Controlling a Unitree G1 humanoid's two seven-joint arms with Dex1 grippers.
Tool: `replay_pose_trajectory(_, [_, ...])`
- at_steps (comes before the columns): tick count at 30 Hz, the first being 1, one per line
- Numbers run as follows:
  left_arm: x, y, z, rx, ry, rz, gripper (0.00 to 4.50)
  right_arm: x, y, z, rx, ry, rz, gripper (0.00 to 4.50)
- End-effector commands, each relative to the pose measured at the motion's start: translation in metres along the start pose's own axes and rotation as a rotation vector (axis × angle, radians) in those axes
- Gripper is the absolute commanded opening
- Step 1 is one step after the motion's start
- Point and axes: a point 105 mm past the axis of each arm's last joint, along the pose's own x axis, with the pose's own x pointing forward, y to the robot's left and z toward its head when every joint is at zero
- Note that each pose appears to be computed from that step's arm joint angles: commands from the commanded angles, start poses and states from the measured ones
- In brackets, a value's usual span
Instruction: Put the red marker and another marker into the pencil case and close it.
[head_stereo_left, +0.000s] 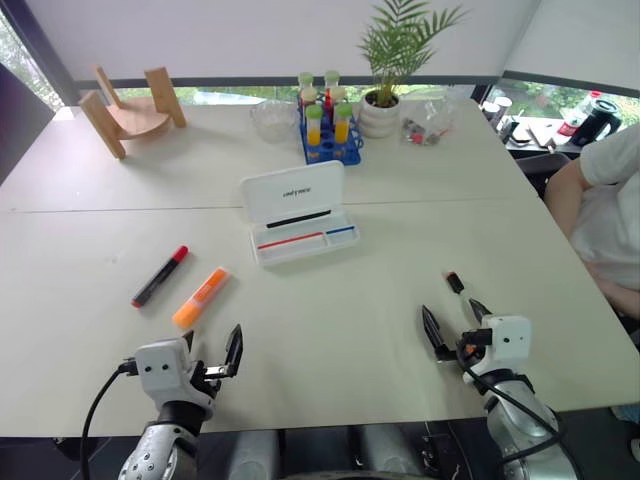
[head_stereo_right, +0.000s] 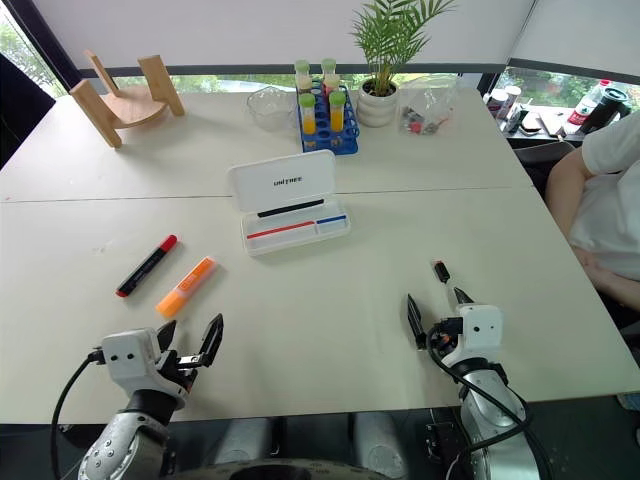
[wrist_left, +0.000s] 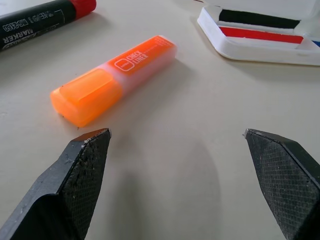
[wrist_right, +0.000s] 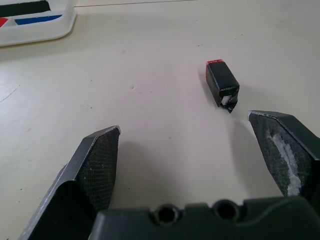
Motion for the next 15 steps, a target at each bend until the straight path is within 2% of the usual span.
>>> replay_pose_trajectory(1, [-0.001,-0.004,0.013,0.015,-0.042,-0.01,4.42,-0.005,-0.006,-0.014,0.0,0.05,-0.019,4.5])
replay_pose_trajectory(11, [0.001,0.001,0.009,0.049,-0.032,-0.03,4.42,-0.012,-0.023,-0.025,-0.032,0.046,-0.043,4.5])
replay_pose_trajectory(13, [0.001,0.0,0.012,0.098,-0.036,-0.092,4.42,-0.016,-0.029,-0.016,-0.052,0.028,-0.035,4.5])
replay_pose_trajectory(15, [0.009,-0.004,0.03,0.166,-0.066,-0.221,4.42,-0.019,-0.036,0.008,-0.105,-0.016,0.014,4.5])
